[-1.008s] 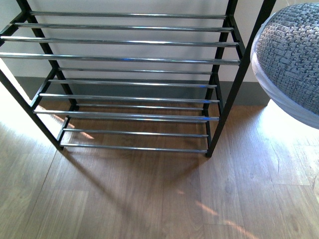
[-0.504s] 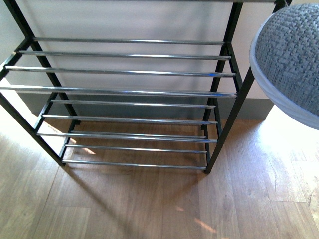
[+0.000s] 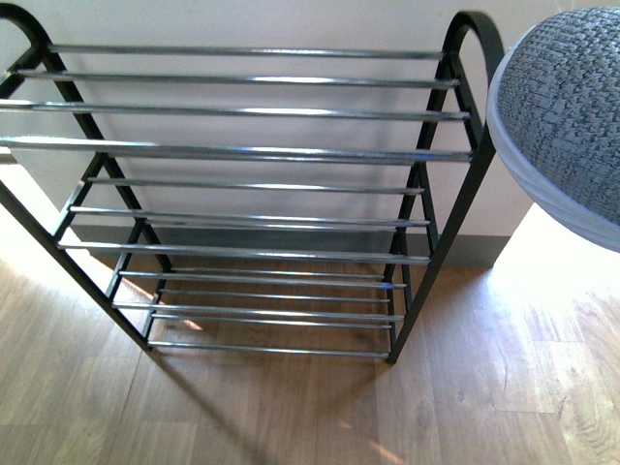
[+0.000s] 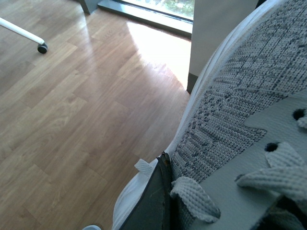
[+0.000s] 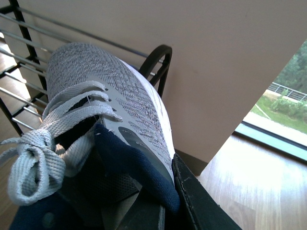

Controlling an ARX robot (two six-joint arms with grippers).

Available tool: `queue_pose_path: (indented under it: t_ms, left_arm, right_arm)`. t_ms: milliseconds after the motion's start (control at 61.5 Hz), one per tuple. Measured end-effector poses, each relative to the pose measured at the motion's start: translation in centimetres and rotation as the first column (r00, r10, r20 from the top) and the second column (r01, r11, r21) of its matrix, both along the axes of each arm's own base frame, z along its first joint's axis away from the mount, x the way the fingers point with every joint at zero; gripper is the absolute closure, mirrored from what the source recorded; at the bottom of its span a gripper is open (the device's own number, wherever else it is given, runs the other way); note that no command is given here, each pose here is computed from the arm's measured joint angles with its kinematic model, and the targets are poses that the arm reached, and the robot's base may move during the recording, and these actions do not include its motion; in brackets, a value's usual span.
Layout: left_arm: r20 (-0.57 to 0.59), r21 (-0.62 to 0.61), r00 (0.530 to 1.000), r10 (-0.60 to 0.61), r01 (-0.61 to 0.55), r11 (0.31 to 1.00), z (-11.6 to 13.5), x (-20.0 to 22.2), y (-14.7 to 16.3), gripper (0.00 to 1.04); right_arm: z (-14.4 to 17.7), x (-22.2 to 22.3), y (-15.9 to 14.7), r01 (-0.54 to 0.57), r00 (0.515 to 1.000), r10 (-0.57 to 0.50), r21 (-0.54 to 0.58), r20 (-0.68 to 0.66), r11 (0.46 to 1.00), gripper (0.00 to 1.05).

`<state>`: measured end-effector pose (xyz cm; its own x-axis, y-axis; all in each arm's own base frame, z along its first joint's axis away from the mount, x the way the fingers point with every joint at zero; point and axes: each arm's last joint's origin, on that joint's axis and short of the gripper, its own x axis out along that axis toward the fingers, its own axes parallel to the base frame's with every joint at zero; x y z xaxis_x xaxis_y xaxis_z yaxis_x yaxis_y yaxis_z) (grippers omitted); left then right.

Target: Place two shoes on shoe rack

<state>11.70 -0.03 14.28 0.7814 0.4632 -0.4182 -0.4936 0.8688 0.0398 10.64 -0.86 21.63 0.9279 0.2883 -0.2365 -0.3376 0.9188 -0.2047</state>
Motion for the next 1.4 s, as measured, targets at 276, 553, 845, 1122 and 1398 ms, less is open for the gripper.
queue_pose_path:
  t_ms: [276, 553, 845, 1122, 1398]
  left_arm:
    - [0.000, 0.000, 1.000, -0.001, 0.001, 1.000, 0.0, 0.0, 0.0, 1.03]
    - [0.000, -0.001, 1.000, -0.001, 0.001, 1.000, 0.0, 0.0, 0.0, 1.03]
    - [0.000, -0.001, 1.000, -0.001, 0.001, 1.000, 0.0, 0.0, 0.0, 1.03]
    - [0.000, -0.001, 1.000, -0.001, 0.001, 1.000, 0.0, 0.0, 0.0, 1.03]
    - [0.000, 0.000, 1.000, 0.000, 0.000, 1.000, 0.0, 0.0, 0.0, 1.03]
  right_arm:
    - [0.4, 0.2, 0.9, -0.142, 0.985, 0.127, 0.129, 0.119, 0.981, 1.03]
    - [2.5, 4.5, 8.3, -0.146, 0.989, 0.148, 0.351, 0.021, 0.925, 1.03]
    - [0.0, 11.0, 13.4, 0.023, 0.982, 0.045, 0.356, -0.182, 0.934, 1.03]
    - [-1.5, 15.6, 15.2, 0.097, 0.970, -0.012, 0.343, -0.242, 0.935, 1.03]
    - [-2.0, 20.7, 15.4, 0.259, 0.931, -0.105, 0.431, -0.349, 0.865, 1.03]
